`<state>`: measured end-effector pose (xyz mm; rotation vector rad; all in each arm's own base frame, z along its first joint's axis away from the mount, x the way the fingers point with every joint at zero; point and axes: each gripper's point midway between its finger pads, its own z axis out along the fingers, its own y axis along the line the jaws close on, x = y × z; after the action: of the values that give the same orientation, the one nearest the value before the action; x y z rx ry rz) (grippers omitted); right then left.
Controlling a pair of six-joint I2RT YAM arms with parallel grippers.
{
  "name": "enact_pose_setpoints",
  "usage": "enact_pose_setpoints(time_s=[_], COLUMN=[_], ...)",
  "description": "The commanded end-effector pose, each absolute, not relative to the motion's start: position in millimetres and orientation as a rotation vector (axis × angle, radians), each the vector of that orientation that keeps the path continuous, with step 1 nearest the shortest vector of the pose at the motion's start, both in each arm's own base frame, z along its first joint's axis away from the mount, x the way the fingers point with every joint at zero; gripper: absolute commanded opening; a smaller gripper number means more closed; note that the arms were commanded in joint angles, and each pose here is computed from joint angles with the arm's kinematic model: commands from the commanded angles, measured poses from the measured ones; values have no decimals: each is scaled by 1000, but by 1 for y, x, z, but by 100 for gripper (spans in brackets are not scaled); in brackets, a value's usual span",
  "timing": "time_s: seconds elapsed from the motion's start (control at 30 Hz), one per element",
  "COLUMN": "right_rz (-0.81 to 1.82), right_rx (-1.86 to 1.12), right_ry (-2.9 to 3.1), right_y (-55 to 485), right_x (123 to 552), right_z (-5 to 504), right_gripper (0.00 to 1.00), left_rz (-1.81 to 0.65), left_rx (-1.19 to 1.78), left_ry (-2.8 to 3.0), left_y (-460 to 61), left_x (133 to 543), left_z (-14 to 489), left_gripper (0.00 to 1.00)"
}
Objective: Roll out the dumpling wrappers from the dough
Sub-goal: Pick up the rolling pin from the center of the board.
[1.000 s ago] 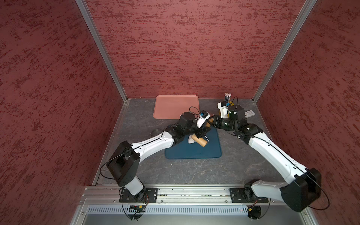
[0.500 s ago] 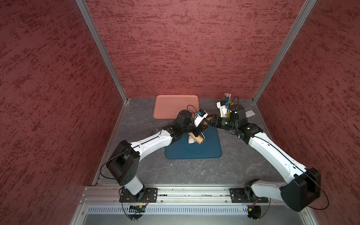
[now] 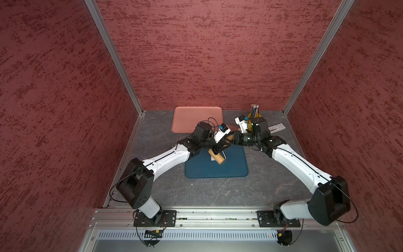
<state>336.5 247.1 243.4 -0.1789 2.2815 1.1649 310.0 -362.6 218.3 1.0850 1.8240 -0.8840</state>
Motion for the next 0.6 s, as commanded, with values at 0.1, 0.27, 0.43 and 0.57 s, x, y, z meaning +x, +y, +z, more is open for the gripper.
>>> enact_pose_setpoints(time_s=[0.1,0.27,0.43,0.57], right_rz=[1097,1044,890,737], right_rx=[-209,-136,121,180], right_ry=[2203,2118,2142,2174], right_y=[241,225,186,167], right_x=[347,355,372,379], right_z=[255,267,253,242], right_gripper=[0,0,0,0], left_rz=[-948,-968,-1054,-903], left_rx=[1136,1080,771,404], left_ry=[1661,1665,1702,1960], left_y=[-375,-365,-313,-247], left_x=[303,299,299,315], left_z=[258,278,296,256], left_gripper=[0,64,76,66])
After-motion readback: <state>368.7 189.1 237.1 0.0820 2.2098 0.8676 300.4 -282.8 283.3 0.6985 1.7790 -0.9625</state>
